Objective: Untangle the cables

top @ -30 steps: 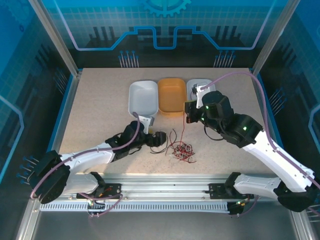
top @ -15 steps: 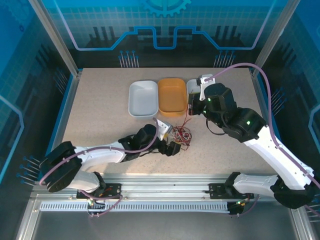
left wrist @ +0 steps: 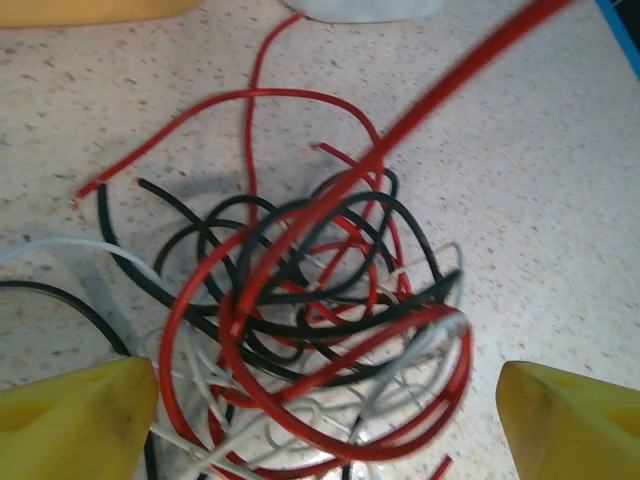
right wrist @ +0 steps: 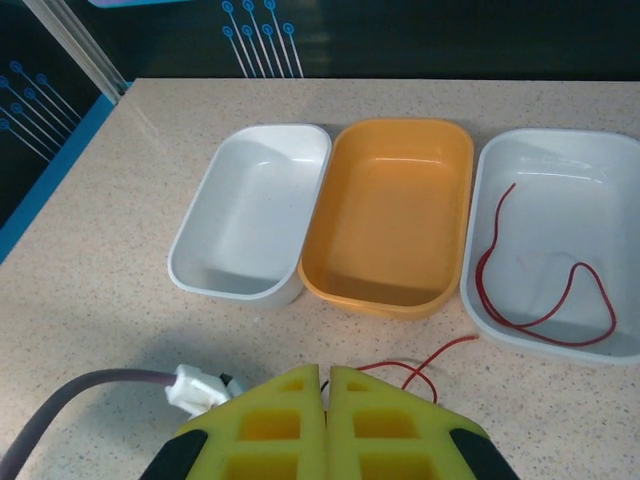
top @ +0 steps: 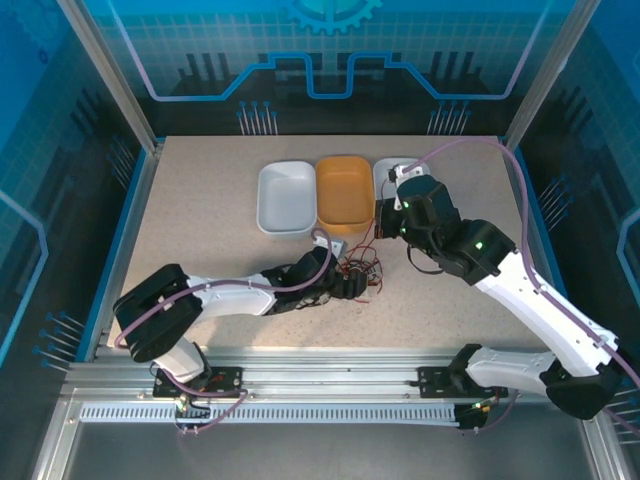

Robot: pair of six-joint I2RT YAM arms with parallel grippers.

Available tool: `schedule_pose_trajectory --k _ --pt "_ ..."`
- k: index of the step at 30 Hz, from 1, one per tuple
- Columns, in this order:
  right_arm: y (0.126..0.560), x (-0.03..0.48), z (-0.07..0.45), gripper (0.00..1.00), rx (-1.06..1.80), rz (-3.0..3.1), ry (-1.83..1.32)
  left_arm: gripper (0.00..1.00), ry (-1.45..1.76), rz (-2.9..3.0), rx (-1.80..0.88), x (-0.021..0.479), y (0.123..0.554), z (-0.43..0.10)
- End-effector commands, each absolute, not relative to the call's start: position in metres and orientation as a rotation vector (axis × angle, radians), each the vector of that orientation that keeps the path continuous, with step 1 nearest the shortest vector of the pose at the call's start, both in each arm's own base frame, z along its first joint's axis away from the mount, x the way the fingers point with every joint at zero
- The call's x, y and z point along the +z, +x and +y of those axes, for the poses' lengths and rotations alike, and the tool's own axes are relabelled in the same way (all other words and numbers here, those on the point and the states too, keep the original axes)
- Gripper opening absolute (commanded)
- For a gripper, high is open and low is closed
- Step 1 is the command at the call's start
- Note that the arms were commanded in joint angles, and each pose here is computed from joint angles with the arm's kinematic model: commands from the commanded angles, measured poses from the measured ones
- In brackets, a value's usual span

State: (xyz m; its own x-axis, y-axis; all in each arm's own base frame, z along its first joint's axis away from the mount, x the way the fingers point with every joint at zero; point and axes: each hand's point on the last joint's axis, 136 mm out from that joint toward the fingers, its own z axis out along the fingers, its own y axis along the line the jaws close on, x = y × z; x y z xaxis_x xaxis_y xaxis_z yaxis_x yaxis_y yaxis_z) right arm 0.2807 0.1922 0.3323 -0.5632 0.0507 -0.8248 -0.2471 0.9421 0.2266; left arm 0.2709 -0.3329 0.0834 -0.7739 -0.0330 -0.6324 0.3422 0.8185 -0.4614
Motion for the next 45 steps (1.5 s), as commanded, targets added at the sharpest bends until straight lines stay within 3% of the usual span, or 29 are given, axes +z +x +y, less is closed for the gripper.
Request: schedule_pose_trajectory --k 1,5,9,16,18,32,45 --pt "0.280 0.348 0.187 0.00 0.445 2.090 -0.104 0.81 0.096 2.387 -0.690 0.080 0.279 -0.326" --pt "0.281 0.354 0.187 0.00 0.480 2.074 -0.105 0.67 0.051 2.407 -0.665 0.073 0.282 -0.325" --pt "0.281 0.363 0.186 0.00 0.501 2.053 -0.110 0.60 0.053 2.444 -0.650 0.065 0.283 -0.329" --pt "0.278 0.386 0.167 0.00 0.454 2.008 -0.097 0.24 -0.006 2.497 -0.484 0.054 0.283 -0.303" --pt "0.277 0.394 0.156 0.00 0.417 1.991 -0.086 0.20 -0.036 2.488 -0.443 0.055 0.283 -0.289" --pt "0.247 0.448 0.088 0.00 0.269 1.826 0.028 0.16 -0.257 2.431 -0.296 0.061 0.282 -0.196" --pt "0.219 0.538 0.053 0.00 0.194 1.614 0.033 0.22 -0.276 2.401 -0.362 0.070 0.277 -0.189"
